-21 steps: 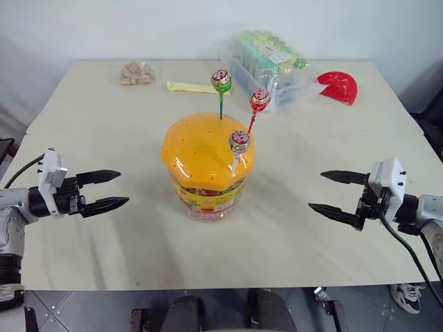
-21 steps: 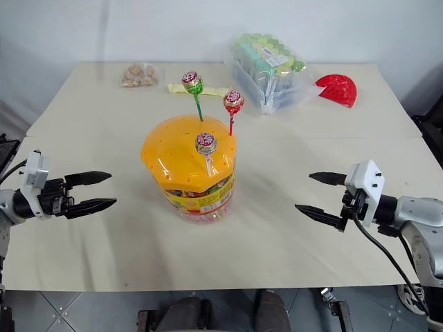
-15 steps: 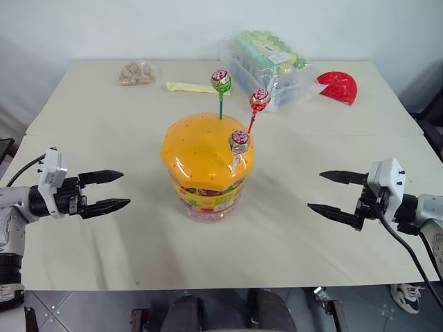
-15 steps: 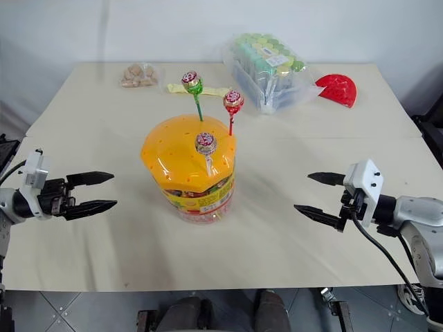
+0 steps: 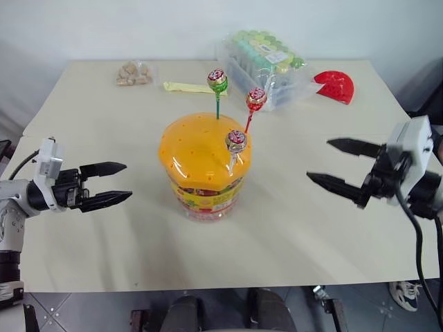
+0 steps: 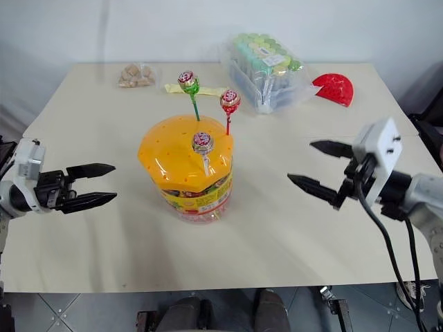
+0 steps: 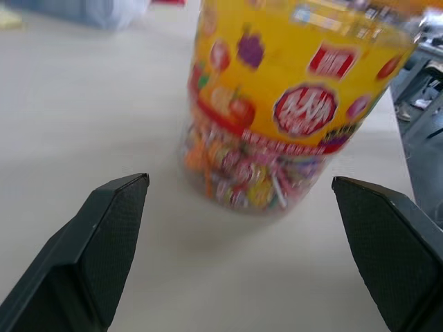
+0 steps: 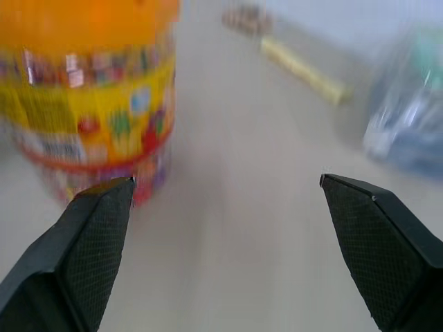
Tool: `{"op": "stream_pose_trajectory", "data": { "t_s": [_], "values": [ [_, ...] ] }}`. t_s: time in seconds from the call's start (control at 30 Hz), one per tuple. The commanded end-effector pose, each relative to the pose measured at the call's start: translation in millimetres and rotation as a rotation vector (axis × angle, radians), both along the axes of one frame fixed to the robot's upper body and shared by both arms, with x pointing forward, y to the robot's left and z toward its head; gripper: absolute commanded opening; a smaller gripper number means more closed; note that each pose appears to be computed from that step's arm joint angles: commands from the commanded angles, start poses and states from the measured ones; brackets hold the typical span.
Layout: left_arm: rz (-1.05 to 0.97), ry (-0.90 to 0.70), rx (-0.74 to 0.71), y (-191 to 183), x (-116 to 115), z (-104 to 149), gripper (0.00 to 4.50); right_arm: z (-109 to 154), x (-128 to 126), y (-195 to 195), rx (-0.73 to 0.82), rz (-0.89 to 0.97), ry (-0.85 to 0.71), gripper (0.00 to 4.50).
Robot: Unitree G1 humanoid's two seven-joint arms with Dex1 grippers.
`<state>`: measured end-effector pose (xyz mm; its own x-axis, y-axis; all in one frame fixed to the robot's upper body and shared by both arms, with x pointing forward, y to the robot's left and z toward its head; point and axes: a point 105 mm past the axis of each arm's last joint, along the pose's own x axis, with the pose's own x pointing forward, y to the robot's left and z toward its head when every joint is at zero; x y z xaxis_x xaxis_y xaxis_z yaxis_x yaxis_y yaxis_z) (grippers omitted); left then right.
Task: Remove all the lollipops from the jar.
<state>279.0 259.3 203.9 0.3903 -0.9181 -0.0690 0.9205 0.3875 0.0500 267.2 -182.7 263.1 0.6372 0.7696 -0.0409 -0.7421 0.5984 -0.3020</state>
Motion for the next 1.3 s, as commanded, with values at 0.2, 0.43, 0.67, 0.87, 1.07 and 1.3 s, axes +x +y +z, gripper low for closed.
{"op": "stream_pose_trajectory", "data": {
  "t_s": [0.2, 0.43, 0.67, 0.87, 1.07, 1.3],
  "values": [
    [-0.105, -0.192, -0.034, 6, -11, 46, 4.5, 33, 19, 28, 0.1, 0.173, -0.033, 4.47],
    [-0.11, -0.286, -0.025, 10, -14, 69, 4.5, 43, 27, 56, 0.14, 0.328, -0.021, 4.47],
    [-0.127, -0.3, -0.034, 4, -17, 72, 4.5, 47, 26, 84, 0.17, 0.483, -0.011, 4.47],
    [-0.13, -0.309, -0.041, 1, -16, 72, 4.5, 44, 29, 100, 0.175, 0.539, 0.002, 4.47],
    [-0.114, -0.313, -0.038, 2, -14, 70, 4.5, 42, 36, 107, 0.178, 0.546, 0.008, 4.1],
    [-0.119, -0.331, -0.047, -1, -12, 73, 4.5, 53, 43, 110, 0.19, 0.543, -0.035, 1.91]
  ]
}}
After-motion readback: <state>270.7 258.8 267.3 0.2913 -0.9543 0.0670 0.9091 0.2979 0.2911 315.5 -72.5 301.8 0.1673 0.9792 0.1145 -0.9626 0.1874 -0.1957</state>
